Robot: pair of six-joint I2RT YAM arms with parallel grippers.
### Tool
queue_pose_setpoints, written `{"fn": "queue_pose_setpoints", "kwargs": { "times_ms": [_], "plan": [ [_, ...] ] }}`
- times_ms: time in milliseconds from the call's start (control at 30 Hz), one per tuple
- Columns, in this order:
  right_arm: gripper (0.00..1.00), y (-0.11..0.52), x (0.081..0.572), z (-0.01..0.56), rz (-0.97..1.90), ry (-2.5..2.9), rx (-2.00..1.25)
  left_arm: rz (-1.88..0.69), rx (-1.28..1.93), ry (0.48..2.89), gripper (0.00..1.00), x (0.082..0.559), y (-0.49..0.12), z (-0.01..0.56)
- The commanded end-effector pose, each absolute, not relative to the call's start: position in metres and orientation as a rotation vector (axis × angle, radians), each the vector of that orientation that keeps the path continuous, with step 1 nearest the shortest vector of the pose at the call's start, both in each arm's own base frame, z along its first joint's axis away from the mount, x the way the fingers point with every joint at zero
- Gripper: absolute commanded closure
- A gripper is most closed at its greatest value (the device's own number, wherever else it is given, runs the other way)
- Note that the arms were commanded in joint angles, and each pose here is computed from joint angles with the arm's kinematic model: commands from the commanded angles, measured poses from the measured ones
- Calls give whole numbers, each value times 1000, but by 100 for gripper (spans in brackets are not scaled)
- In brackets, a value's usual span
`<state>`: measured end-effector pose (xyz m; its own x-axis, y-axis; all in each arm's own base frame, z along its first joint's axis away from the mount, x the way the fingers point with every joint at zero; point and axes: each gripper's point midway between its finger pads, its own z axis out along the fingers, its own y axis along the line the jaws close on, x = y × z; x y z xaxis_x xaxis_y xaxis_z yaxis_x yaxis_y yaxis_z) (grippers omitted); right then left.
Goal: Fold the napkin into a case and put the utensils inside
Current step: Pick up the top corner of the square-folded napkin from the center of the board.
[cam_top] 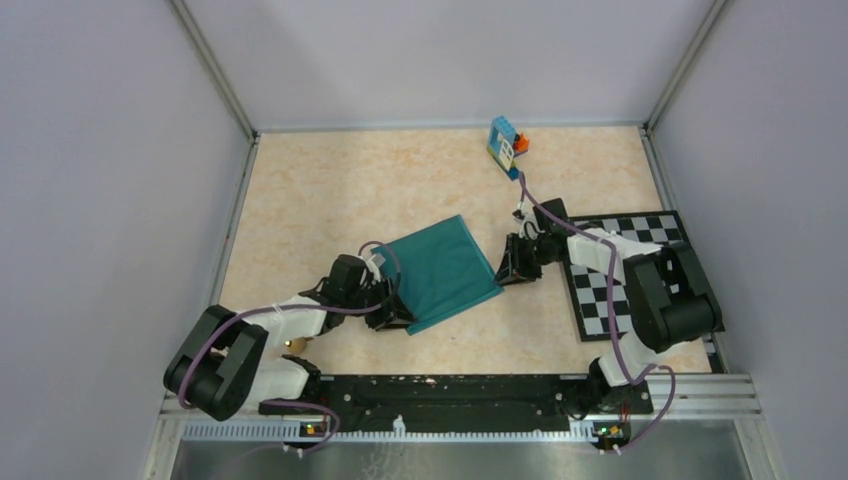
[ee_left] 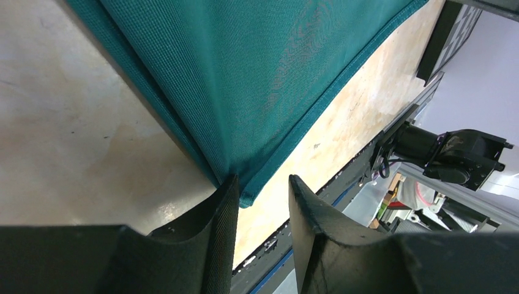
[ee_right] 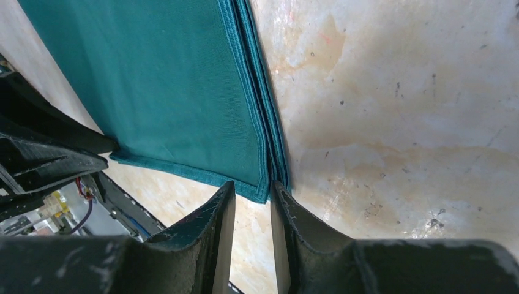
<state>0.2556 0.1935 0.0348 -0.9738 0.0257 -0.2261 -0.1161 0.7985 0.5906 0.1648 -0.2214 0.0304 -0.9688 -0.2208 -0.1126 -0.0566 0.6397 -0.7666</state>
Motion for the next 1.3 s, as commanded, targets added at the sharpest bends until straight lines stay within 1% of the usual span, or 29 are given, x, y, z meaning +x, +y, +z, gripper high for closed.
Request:
{"fn": "queue_pose_setpoints", "kwargs": {
  "times_ms": [0,467,667,967,1267],
  "plan": [
    [72,200,255,32,990,2750,-71,-1238,-206,2642,59,168,-224,30],
    [71,203,243,34,1052,2755,-58,-1245,-203,2647,59,166,-226,28],
    [69,210,245,44,1115,2718,-38,-1247,-206,2649,59,165,-226,27],
    [65,215,247,44,1172,2672,20,-1249,-206,2647,59,165,-226,28],
    [62,206,251,36,1070,2689,55,-1246,-205,2645,60,165,-226,28]
  ]
}}
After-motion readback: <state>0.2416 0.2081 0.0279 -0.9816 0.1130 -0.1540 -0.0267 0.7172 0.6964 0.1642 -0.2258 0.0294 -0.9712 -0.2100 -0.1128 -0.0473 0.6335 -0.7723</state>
